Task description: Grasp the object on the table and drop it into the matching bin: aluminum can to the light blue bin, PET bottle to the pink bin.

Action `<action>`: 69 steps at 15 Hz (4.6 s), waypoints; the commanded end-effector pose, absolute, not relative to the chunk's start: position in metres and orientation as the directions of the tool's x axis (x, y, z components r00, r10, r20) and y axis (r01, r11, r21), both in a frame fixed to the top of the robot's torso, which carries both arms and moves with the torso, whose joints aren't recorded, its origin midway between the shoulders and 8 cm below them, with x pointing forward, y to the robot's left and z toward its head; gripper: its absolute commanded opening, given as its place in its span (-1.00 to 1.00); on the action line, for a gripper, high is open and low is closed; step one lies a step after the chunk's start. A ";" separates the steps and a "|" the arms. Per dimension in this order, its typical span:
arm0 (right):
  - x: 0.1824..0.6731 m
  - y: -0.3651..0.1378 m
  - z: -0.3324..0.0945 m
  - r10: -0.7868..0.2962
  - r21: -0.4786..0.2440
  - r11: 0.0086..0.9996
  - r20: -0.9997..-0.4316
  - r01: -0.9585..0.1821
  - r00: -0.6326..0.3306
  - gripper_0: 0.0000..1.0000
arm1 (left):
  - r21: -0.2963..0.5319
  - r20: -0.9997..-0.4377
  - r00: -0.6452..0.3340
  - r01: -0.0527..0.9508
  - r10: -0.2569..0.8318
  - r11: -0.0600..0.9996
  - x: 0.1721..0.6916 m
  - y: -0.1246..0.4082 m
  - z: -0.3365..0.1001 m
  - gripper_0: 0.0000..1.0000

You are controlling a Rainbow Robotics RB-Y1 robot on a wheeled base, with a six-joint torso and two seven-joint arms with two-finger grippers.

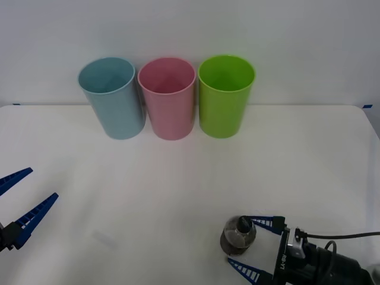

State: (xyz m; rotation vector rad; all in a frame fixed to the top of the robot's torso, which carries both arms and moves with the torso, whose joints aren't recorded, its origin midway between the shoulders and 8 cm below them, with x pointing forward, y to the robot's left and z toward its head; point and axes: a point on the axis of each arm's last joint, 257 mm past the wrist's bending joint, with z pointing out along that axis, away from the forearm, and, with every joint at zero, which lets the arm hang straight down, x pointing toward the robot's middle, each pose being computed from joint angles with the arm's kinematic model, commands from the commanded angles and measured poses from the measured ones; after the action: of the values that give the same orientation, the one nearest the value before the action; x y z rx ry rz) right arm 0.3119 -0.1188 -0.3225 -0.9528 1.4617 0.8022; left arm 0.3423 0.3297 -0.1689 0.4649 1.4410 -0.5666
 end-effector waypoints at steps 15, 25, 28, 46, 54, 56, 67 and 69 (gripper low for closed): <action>0.322 -0.100 -0.321 -0.109 -0.071 0.453 -0.994 -0.889 0.023 -1.00 | -0.039 -0.996 0.041 0.618 -0.082 0.785 0.342 0.330 -0.169 1.00; 0.329 -0.107 -0.309 -0.074 -0.061 0.481 -0.997 -0.875 0.028 -1.00 | -0.039 -0.996 0.041 0.618 -0.082 0.785 0.342 0.330 -0.169 1.00; 0.340 -0.104 -0.281 -0.041 -0.081 0.493 -0.997 -0.866 0.070 -1.00 | -0.039 -0.996 0.041 0.618 -0.082 0.785 0.342 0.330 -0.169 1.00; 0.424 -0.083 -0.057 0.218 0.031 0.512 -0.971 -0.858 0.094 -1.00 | -0.039 -0.996 0.041 0.618 -0.082 0.785 0.342 0.330 -0.169 1.00; 0.488 -0.036 0.017 0.265 0.011 0.587 -0.947 -0.809 0.180 -1.00 | -0.039 -0.996 0.041 0.618 -0.082 0.785 0.342 0.330 -0.169 1.00; 0.510 -0.029 0.020 0.244 -0.006 0.603 -0.950 -0.798 0.192 -1.00 | -0.039 -0.996 0.041 0.618 -0.082 0.785 0.342 0.330 -0.169 1.00; 0.633 0.029 0.022 0.208 0.057 0.693 -0.970 -0.719 0.123 -1.00 | -0.039 -0.996 0.041 0.618 -0.082 0.785 0.342 0.330 -0.169 1.00; 0.652 0.041 0.019 0.193 0.067 0.721 -0.975 -0.690 0.107 -1.00 | -0.039 -0.996 0.041 0.618 -0.082 0.785 0.342 0.330 -0.169 1.00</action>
State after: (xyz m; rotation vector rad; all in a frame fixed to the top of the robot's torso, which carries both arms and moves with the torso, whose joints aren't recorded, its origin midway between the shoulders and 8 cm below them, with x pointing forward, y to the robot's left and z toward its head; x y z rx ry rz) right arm 0.6442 0.0358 0.0201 -0.4741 1.2984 0.6993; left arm 0.3423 0.3297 -0.1689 0.4649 1.4410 -0.5666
